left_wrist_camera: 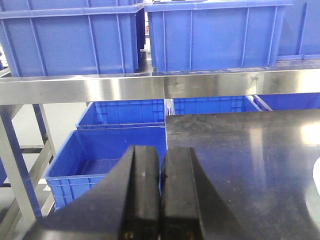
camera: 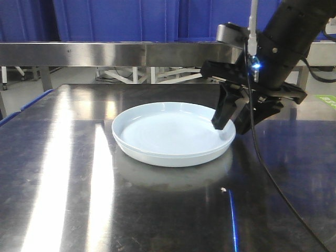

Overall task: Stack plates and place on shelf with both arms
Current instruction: 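Grip the rim of the stacked plates with the right gripper, then lift the plate stack up off the table with the right gripper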

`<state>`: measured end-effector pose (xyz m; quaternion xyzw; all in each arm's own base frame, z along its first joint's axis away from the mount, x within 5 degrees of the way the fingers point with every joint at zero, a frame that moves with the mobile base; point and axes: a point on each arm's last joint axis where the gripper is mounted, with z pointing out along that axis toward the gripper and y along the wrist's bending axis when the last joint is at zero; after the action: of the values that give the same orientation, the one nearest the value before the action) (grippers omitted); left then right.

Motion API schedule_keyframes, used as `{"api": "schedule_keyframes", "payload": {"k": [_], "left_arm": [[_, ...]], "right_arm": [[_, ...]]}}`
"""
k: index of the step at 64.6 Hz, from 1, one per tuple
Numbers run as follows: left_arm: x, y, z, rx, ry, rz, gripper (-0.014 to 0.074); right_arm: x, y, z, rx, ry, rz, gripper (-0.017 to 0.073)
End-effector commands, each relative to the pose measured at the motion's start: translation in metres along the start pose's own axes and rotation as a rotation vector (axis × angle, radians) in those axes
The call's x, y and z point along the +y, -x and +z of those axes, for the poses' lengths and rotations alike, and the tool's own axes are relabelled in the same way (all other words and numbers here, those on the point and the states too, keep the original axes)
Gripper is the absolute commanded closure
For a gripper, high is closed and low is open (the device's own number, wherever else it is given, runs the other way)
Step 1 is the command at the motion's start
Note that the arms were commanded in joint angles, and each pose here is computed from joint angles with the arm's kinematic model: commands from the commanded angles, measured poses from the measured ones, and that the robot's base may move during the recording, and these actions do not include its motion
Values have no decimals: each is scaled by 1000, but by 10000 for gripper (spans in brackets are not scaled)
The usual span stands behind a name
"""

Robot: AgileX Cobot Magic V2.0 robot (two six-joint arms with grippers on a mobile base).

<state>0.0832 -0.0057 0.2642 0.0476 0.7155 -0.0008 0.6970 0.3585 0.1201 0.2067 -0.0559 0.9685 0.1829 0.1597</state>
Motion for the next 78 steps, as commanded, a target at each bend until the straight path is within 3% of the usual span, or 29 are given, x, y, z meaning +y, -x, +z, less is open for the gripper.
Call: {"api": "schedule_keyframes", "payload": {"k": [1,20,33,45,51,66,78], "left_arm": [[2,17,0,-107,14,-6,512],[2,17,0,-107,14,-6,512],[2,17,0,-107,14,-6,512],[2,17,0,-107,14,-6,512],[2,17,0,-107,14,-6,512],[2,17,0,-107,14,-6,512],[2,17,0,-107,14,-6,512]], "right_arm": [[9,8,-14,-70,22,-9,202],[8,8,-11,-69,21,-6,242],[9,9,-13,-79,23,-3,517],[11,13,-22,-135,23,-2,501],[11,17,-36,-215,3,-27,501],[12,26,-90,-546,-123,-198,501],[2,16,-131,-796,-162,-185,501]]}}
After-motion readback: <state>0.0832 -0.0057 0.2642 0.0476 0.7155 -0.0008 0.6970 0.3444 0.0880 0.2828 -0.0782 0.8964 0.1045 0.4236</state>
